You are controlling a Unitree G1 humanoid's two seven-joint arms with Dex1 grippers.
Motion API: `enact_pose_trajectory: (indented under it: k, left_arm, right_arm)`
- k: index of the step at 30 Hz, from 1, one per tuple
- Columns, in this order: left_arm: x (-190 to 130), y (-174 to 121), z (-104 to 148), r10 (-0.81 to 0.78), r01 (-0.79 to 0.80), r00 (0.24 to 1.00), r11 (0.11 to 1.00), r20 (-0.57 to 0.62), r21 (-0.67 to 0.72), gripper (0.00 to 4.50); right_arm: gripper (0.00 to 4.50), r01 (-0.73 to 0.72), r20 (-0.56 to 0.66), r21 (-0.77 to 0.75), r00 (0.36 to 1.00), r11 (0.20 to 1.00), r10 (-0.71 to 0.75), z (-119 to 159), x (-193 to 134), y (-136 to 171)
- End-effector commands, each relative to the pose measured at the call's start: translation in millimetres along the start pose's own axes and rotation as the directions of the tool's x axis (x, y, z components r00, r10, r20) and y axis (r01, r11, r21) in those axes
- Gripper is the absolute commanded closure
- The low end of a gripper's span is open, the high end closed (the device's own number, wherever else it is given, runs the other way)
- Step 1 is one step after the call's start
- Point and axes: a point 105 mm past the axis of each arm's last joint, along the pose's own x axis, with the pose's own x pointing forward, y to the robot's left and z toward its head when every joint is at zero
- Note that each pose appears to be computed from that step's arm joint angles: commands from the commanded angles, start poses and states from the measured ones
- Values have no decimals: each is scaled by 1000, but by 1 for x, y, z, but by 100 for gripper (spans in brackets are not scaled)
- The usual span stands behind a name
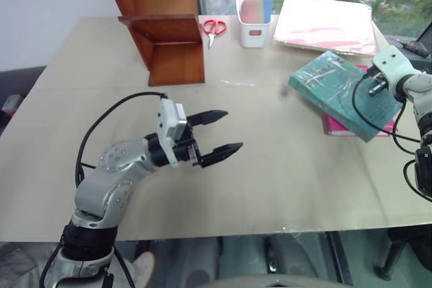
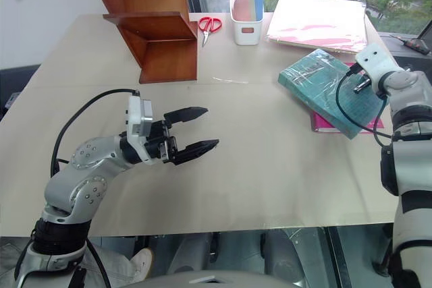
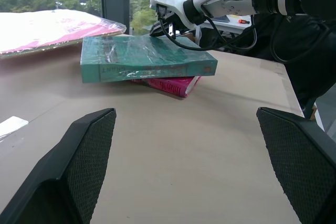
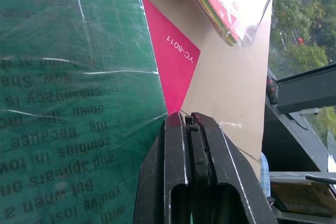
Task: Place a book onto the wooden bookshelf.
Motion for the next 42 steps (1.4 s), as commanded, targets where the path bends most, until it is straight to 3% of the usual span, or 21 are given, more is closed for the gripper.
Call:
enact_pose_trajectory:
  k: [1,8,13,17,28,33,42]
  left_arm:
    - [-1,0,12,-5,4,1000,998,24,55,0]
    - [-1,2,12,-7,6,1000,999,23,54,0]
    - [0,3,12,-10,9,1000,998,21,56,0]
    - [-2,2,13,1,-2,1000,998,19,55,0]
    - [-5,-1,12,16,-16,1000,999,12,44,0]
    - [-6,0,12,23,-23,1000,999,9,41,0]
    - [-6,3,12,18,-18,1000,999,6,37,0]
  right_arm:
    - [435,-21,-23,37,999,999,22,-10,0,4]
    - [435,113,26,198,992,974,-120,-1,-21,-47]
    - [435,162,-109,435,986,886,-126,-25,-34,-61]
    - [435,141,-75,753,989,643,-129,-34,-42,-66]
    - [435,99,-88,943,995,317,-49,-74,-46,-44]
    - [435,112,-110,955,994,275,-25,-92,-47,-35]
    - [435,56,-81,960,994,274,80,-103,-45,-9]
